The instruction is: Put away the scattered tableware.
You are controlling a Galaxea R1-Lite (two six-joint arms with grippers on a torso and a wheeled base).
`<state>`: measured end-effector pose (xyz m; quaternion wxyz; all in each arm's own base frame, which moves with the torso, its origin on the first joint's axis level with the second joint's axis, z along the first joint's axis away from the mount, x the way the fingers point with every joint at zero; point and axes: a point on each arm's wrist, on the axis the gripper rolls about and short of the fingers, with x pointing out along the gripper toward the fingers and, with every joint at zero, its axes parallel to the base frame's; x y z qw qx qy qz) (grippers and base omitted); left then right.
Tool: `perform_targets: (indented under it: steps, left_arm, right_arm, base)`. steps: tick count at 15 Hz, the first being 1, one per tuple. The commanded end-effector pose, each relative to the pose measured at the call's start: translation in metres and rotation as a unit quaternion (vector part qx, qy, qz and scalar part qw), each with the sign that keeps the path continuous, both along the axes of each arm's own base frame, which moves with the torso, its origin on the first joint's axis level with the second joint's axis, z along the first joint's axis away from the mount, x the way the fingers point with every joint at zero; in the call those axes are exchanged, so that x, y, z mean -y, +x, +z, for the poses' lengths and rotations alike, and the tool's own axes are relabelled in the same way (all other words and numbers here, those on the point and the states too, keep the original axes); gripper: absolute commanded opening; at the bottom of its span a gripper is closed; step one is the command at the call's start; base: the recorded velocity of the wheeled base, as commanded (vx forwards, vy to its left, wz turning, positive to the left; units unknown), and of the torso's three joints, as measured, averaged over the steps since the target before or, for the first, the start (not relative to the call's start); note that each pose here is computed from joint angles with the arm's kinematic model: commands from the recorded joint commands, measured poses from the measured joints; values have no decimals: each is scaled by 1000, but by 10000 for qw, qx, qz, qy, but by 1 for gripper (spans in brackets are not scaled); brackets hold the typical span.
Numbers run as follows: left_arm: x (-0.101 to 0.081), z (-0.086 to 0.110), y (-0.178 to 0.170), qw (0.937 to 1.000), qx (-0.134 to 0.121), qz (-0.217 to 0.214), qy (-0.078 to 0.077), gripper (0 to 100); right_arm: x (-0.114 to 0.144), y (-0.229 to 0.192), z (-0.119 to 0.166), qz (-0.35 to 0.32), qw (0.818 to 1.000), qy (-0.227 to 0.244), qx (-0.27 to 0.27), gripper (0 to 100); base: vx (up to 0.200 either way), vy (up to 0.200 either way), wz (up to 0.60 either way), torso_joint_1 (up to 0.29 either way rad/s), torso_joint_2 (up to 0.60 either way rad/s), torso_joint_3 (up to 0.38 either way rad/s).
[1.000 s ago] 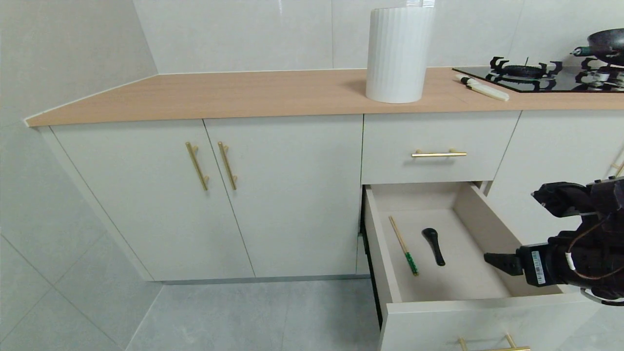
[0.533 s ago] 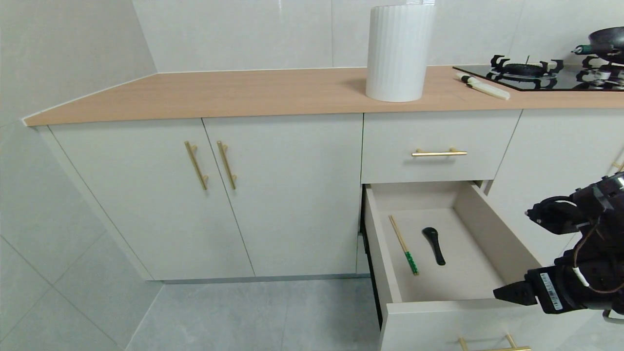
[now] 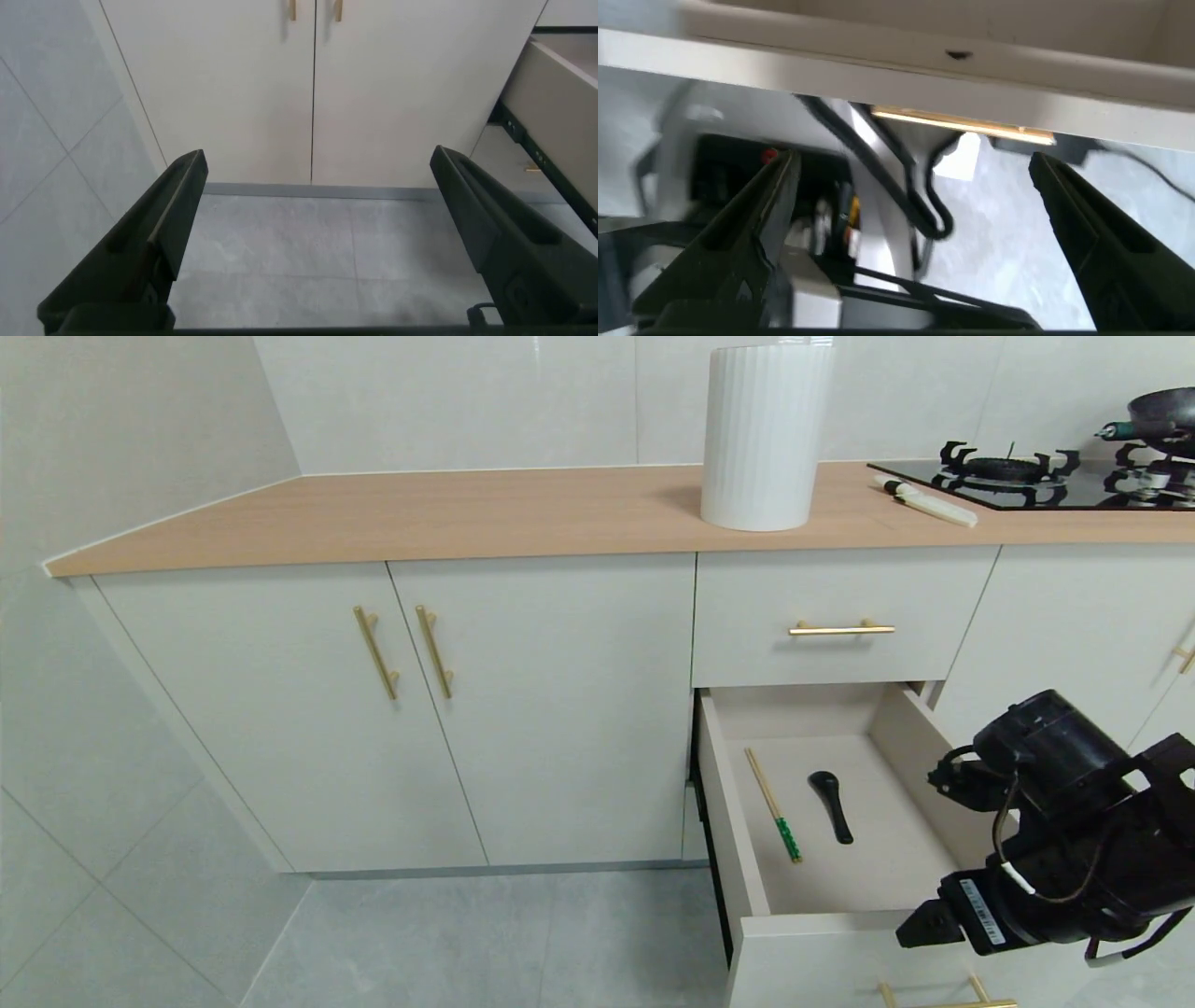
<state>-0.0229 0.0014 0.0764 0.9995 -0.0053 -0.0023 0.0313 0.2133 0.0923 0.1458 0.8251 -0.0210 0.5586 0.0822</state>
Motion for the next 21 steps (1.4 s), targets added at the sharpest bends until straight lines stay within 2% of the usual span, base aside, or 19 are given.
perform_targets:
  steps: [1, 9, 19, 21]
  left_arm:
    - [0, 0, 0, 10000, 2, 2, -2, 100]
    - [0, 0, 0, 10000, 2, 2, -2, 100]
    - [0, 0, 0, 10000, 2, 2, -2, 100]
    - [0, 0, 0, 10000, 2, 2, -2, 100]
  right_arm:
    - [-2, 5, -13, 8, 9996, -121, -251, 100]
    - [-6, 16, -30, -129, 9978, -490, -437, 100]
    - [0, 43, -39, -656, 9968, -445, 141, 100]
    - [-4, 58, -40, -671, 9963, -354, 413, 100]
  base:
    - [0, 0, 0, 0, 0, 0]
    - [0, 0, 0, 0, 0, 0]
    - [0, 0, 0, 0, 0, 0]
    - [0, 0, 0, 0, 0, 0]
